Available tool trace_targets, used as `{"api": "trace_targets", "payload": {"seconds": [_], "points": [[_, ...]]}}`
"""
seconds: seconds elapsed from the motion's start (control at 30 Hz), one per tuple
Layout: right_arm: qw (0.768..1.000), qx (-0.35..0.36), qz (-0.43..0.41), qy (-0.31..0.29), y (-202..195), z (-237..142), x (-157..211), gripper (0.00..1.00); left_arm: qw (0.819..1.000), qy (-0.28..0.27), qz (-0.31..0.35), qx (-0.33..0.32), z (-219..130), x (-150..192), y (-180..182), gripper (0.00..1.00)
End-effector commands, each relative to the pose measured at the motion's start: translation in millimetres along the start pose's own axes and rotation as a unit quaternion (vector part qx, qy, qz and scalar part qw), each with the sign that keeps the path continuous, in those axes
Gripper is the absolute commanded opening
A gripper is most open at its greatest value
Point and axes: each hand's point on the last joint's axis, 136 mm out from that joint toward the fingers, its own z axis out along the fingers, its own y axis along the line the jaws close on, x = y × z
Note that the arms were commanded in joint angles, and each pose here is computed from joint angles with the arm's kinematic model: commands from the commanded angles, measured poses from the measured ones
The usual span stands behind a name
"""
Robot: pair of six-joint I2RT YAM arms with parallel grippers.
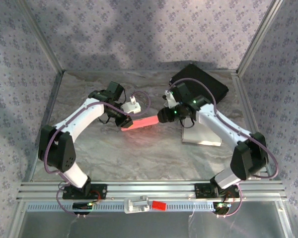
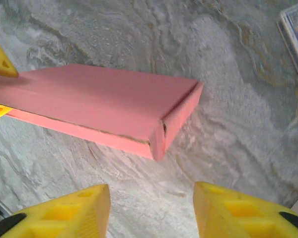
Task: Fold the paper box
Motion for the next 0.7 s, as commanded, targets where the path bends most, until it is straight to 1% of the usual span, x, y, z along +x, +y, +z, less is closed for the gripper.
{"api": "trace_targets", "payload": {"seconds": [0.0,0.1,0.17,0.2,0.23,0.3,0.33,0.37,0.4,0.47,0.5,0.57,0.67], "points": [[0.998,-0.012,0.045,-0.047,3.4,0.2,-4.6,0.54,1.0,0.001,-0.001,0.013,1.6,-2.2,-3.1,0.35],[0.996,-0.022,0.076,-0.042,3.7,2.0,1.8,0.54,1.0,0.002,-0.002,0.013,2.4,-2.3,-2.4,0.34],[0.99,-0.016,0.134,-0.049,-1.0,-1.5,0.6,0.6,1.0,0.003,-0.003,0.012,2.4,-3.0,-1.7,0.34],[0.982,-0.007,0.178,-0.057,-6.4,-4.7,-1.2,0.64,1.0,0.004,-0.003,0.012,2.7,-2.8,-1.3,0.35],[0.97,0.004,0.234,-0.065,-12.0,-7.7,-2.5,0.71,1.0,0.004,-0.005,0.012,2.2,-2.6,-0.9,0.35],[0.93,0.019,0.358,-0.077,-19.7,-12.9,-3.8,0.82,1.0,0.004,-0.005,0.012,2.7,-2.6,-0.7,0.34],[0.912,0.021,0.402,-0.079,-20.4,-13.1,-4.1,0.86,1.0,0.004,-0.005,0.013,3.0,-2.3,-0.9,0.34],[0.895,0.014,0.438,-0.083,-16.9,-11.7,-6.6,0.94,1.0,0.004,-0.006,0.013,3.0,-2.3,-1.0,0.34],[0.879,0.012,0.468,-0.091,-13.4,-10.7,-9.5,0.99,1.0,0.005,-0.006,0.013,3.3,-1.8,-1.1,0.34],[0.85,0.016,0.519,-0.089,-9.8,-2.0,-8.4,0.99,1.0,0.005,-0.006,0.013,3.7,-1.6,-1.1,0.34],[0.833,0.021,0.548,-0.067,-9.2,7.6,-1.1,0.99,1.0,0.006,-0.006,0.014,3.9,-1.5,-1.3,0.34],[0.813,0.013,0.581,-0.05,-6.7,27.6,3.9,0.99,1.0,0.005,-0.005,0.013,3.8,-2.1,-0.7,0.34],[0.79,-0.023,0.61,-0.058,-5.6,59.5,-8.4,0.96,1.0,0.007,-0.006,0.014,4.3,-1.5,-0.9,0.34]]}}
